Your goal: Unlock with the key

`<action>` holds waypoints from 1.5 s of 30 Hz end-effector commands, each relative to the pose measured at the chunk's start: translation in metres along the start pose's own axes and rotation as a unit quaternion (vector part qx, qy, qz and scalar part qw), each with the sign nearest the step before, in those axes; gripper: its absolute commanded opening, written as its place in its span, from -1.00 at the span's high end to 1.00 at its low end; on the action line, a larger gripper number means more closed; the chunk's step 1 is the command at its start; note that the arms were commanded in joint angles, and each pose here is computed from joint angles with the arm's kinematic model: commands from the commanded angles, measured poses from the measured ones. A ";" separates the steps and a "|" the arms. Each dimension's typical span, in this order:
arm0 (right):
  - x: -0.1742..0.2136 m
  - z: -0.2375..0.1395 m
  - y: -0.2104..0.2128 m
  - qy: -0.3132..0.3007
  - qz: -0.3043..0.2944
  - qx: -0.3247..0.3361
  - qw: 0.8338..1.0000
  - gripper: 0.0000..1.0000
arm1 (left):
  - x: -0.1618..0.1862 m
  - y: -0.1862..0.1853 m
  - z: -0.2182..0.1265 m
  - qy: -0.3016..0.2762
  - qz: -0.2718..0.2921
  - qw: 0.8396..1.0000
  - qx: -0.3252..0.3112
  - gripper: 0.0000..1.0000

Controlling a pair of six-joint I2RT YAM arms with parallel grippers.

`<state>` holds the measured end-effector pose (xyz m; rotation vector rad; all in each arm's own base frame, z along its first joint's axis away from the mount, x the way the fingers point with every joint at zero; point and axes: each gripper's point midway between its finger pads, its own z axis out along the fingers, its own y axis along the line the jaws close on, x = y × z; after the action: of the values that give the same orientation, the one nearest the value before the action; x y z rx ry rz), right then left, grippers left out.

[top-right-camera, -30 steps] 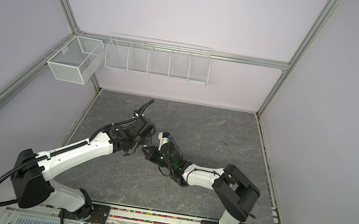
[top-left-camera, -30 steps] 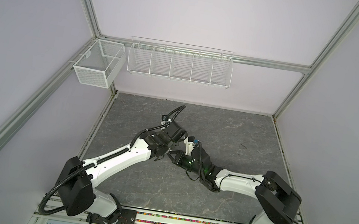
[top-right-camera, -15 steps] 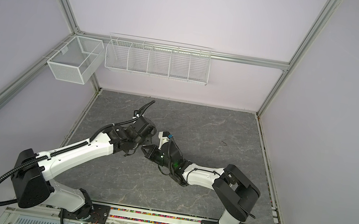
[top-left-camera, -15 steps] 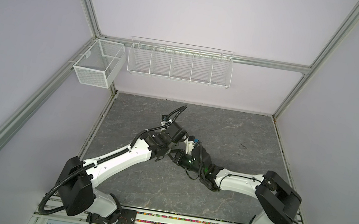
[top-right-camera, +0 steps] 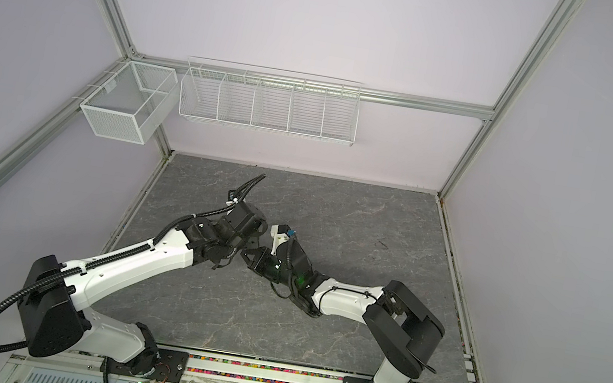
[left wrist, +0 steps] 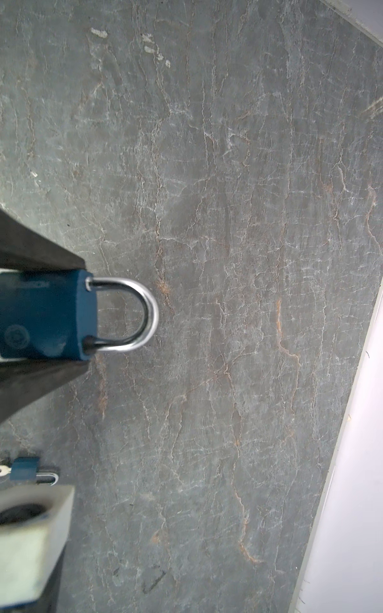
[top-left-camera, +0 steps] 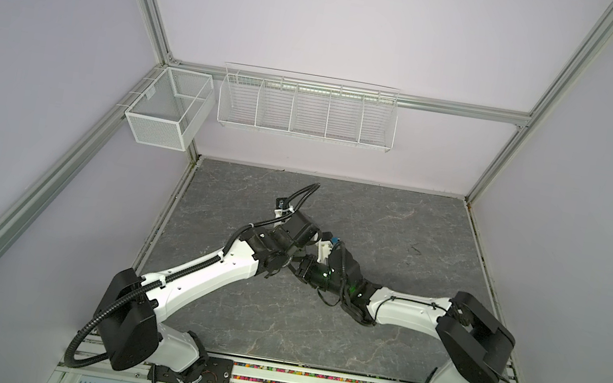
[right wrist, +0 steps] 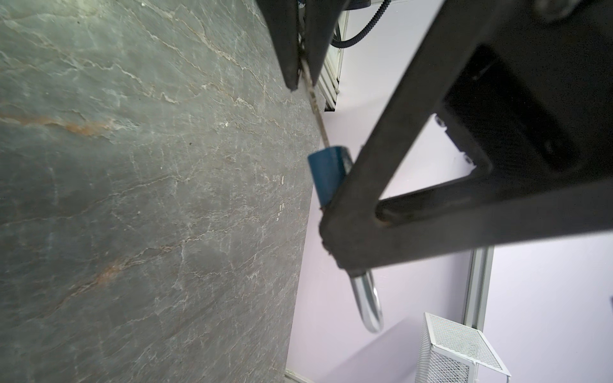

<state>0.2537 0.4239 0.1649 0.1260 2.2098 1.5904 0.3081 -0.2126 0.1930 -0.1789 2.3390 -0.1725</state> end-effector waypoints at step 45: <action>-0.025 -0.024 0.053 -0.109 -0.043 -0.066 0.991 0.87 | -0.002 0.001 -0.038 -0.022 -0.094 0.994 0.048 1.00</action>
<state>0.2442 0.4165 0.1990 0.1161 2.0519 1.5749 0.2933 -0.2100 0.2281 -0.3396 2.2215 -0.3554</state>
